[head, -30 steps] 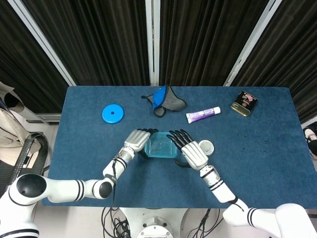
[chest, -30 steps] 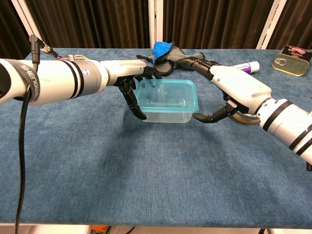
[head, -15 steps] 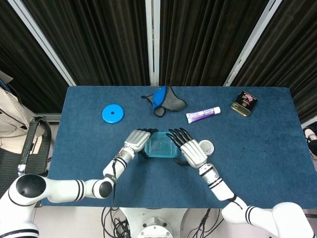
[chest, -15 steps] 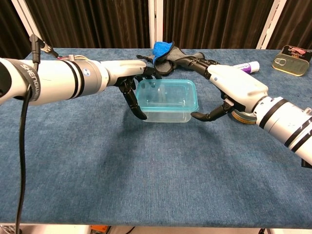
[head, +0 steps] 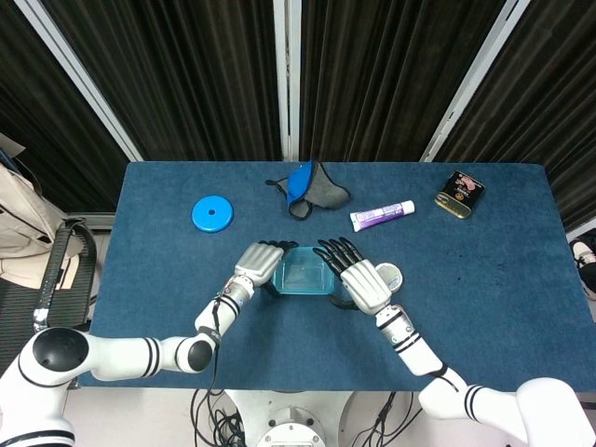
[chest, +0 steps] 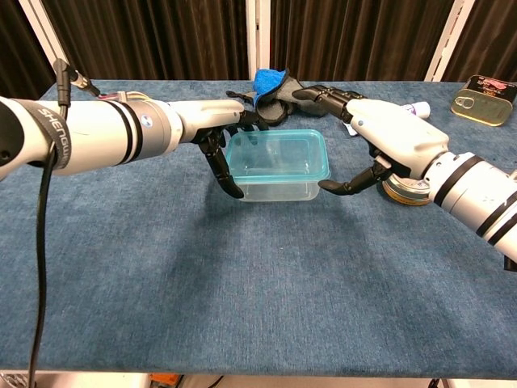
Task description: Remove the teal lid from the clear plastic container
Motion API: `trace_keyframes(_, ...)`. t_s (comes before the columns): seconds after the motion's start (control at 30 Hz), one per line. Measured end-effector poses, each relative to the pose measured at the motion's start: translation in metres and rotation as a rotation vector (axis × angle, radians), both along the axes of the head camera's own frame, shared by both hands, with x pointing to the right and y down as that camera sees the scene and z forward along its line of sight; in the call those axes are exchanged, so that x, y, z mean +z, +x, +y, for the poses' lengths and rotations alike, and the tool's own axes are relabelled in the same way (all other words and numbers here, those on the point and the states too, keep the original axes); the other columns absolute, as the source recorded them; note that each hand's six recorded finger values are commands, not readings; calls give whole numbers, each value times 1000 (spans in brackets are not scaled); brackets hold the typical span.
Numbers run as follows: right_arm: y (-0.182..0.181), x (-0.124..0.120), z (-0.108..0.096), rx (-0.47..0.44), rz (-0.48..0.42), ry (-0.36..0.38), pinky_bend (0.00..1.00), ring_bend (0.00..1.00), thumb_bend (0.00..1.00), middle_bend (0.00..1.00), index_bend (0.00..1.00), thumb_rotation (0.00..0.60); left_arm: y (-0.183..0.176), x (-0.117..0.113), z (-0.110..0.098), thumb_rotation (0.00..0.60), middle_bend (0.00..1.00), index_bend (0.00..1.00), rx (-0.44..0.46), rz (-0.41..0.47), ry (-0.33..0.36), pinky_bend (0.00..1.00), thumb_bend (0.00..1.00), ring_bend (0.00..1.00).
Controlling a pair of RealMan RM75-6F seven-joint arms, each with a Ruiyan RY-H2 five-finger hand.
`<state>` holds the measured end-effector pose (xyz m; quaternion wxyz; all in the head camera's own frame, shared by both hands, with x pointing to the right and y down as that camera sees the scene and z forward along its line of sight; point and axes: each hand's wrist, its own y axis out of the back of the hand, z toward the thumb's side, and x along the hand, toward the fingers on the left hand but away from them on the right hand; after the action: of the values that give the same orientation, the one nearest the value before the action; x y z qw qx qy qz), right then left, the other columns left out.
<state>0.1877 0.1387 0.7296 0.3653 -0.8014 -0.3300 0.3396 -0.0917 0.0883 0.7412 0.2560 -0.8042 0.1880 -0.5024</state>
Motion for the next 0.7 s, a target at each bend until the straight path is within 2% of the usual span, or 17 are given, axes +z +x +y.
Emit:
trace_keyframes(0.6, 1, -8, -2, 10, -24, -1, 0, 0, 169, 0, 0, 600, 4, -1, 1, 600, 226, 205, 24, -9, 21, 232, 0, 189)
trace_keyframes(0.7, 1, -8, -3, 11, -27, 1, 0, 0, 202, 0, 0, 600, 4, -1, 1, 600, 224, 200, 27, -9, 21, 232, 0, 189)
